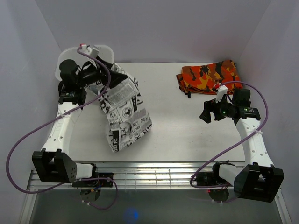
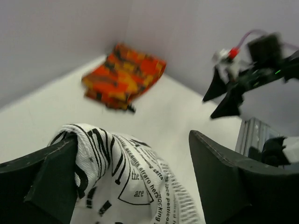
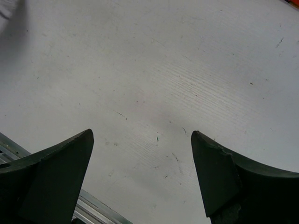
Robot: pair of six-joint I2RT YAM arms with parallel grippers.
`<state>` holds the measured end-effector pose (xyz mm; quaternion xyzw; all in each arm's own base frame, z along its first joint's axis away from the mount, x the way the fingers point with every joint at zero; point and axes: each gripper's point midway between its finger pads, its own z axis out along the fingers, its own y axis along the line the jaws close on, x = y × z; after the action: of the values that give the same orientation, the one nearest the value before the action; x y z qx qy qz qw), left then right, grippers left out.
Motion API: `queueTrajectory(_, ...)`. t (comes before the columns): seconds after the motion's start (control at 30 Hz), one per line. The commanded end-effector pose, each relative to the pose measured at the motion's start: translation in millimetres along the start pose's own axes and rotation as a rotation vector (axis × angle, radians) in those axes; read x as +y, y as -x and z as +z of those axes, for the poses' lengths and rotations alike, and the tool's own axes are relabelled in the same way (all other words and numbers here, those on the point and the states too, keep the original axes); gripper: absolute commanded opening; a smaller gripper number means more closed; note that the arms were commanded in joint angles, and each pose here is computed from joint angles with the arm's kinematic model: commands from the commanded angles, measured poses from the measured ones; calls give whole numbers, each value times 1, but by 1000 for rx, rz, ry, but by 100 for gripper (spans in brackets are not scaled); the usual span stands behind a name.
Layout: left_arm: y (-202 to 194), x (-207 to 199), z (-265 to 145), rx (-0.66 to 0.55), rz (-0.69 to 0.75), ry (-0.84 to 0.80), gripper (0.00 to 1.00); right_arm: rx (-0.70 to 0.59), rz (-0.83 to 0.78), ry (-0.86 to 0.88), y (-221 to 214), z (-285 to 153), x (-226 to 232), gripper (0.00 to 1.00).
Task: Fold and stack the trousers
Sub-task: Move the trousers to the center of the board
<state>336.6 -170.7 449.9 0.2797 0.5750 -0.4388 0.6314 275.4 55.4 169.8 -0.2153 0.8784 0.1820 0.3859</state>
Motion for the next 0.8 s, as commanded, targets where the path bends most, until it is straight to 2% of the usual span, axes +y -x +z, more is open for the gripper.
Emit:
queueTrajectory(0.0, -99, 35, -25, 303, 45, 115, 98, -13, -41, 43, 15, -6, 6, 90)
queueTrajectory(0.07, -99, 54, -36, 353, 91, 219, 98, -2, -43, 46, 14, -5, 6, 90)
queueTrajectory(0.13, -91, 75, -47, 346, 93, 352, 98, 3, -42, 45, 13, -4, 5, 90)
queueTrajectory(0.23, -76, 104, -76, 264, 58, 580, 98, 9, -35, 45, 11, -3, 5, 90)
queueTrajectory(0.27, -77, 111, -89, 227, -15, 653, 98, 13, -31, 46, 10, -2, 5, 90)
queueTrajectory(0.43, -128, 142, -132, 200, -128, 873, 98, 27, -22, 46, 5, 0, 4, 90)
queueTrajectory(0.47, -128, 153, -139, 174, -122, 921, 98, 29, -22, 41, 5, -1, 4, 90)
queueTrajectory(0.63, -142, 185, -146, 141, -151, 945, 98, 41, -32, 23, 3, -4, 2, 90)
queueTrajectory(0.77, -172, 213, -159, 163, -229, 939, 98, 48, -29, 26, -1, -3, 3, 90)
